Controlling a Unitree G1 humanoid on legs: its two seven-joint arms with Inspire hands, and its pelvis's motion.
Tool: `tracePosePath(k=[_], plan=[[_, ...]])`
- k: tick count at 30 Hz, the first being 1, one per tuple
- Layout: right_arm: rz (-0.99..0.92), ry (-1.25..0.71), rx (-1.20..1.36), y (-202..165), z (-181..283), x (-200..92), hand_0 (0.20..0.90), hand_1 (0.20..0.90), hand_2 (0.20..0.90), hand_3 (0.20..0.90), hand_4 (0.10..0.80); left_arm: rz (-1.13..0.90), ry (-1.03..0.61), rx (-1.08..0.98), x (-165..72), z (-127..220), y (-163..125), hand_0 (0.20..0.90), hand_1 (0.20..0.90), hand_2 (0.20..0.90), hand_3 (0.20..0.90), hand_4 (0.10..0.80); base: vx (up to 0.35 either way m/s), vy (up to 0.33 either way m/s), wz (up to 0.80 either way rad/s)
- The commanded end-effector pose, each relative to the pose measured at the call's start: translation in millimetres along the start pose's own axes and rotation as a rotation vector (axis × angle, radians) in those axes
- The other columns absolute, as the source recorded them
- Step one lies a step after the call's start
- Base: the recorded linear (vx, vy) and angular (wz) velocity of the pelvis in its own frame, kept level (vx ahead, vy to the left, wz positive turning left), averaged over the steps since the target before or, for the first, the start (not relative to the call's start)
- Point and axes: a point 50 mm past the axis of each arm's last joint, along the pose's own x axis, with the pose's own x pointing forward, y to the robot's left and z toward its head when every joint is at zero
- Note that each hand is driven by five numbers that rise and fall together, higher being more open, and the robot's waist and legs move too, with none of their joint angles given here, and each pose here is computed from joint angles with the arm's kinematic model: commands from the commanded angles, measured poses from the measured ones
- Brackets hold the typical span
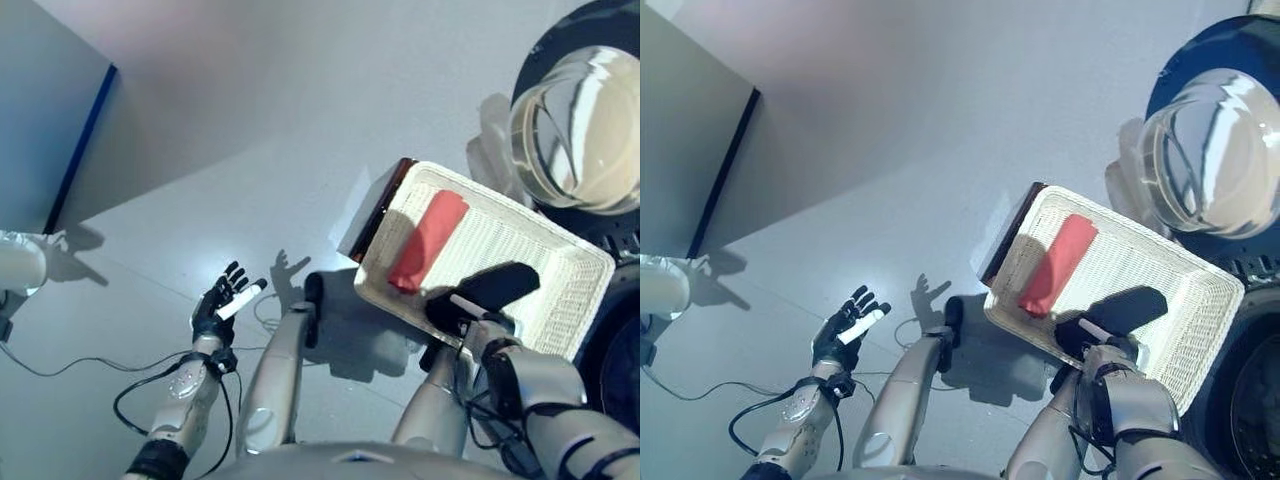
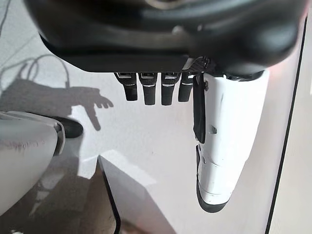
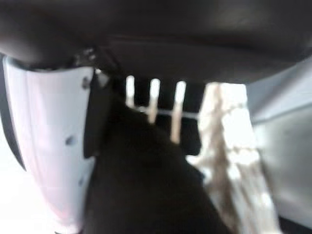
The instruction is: Pick up the clothes and place them into the washing machine
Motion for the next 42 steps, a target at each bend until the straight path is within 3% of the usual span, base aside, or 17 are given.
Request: tracePosePath(k=[1,7,16,19,27,36,42], plan=[[-0.131,-0.139,0.296,-39,45,10,0.2,0.2,0.2,0.2,0.3,0.05,-0.137,0.028,3,29,19,0.9,0.9,0.9,0.9,0.8,-0.019,0.002,-0.28],[-0.041,-0.288,0.758,-32,74,-1,0.2,0.2,0.2,0.2,0.3,0.084,-0.133,-0.025,3,24,20,0.9,0.9,0.9,0.9,0.8,-0.021,0.006,-0.21],[-0.077,-0.323,1.228,-46,87,-6,0.2,0.2,0.2,0.2,0.3,0.102,-0.075,-0.079,0,7,18,0.9,0.9,0.9,0.9,0.8,-0.004,-0.017,-0.1],[-0.079,-0.284,1.498,-49,89,-7,0.2,0.2,0.2,0.2,0.3,0.084,-0.033,-0.103,-3,-2,14,0.9,0.9,0.9,0.9,0.8,-0.004,0.0,-0.07],[-0.12,-0.378,1.571,-77,128,-12,0.2,0.2,0.2,0.2,0.3,0.073,-0.003,-0.104,-6,-10,14,0.9,0.9,0.9,0.9,0.8,0.0,0.01,-0.07],[-0.2,-0.56,1.544,-140,185,-27,0.2,0.2,0.2,0.2,0.3,0.066,0.002,-0.07,-11,-12,19,0.9,0.9,0.9,0.9,0.8,0.009,0.015,-0.04],[-0.257,-0.587,1.551,-165,195,-30,0.2,0.2,0.2,0.2,0.3,0.067,0.021,-0.057,-13,-16,21,0.9,0.9,0.9,0.9,0.8,0.014,0.001,-0.03]])
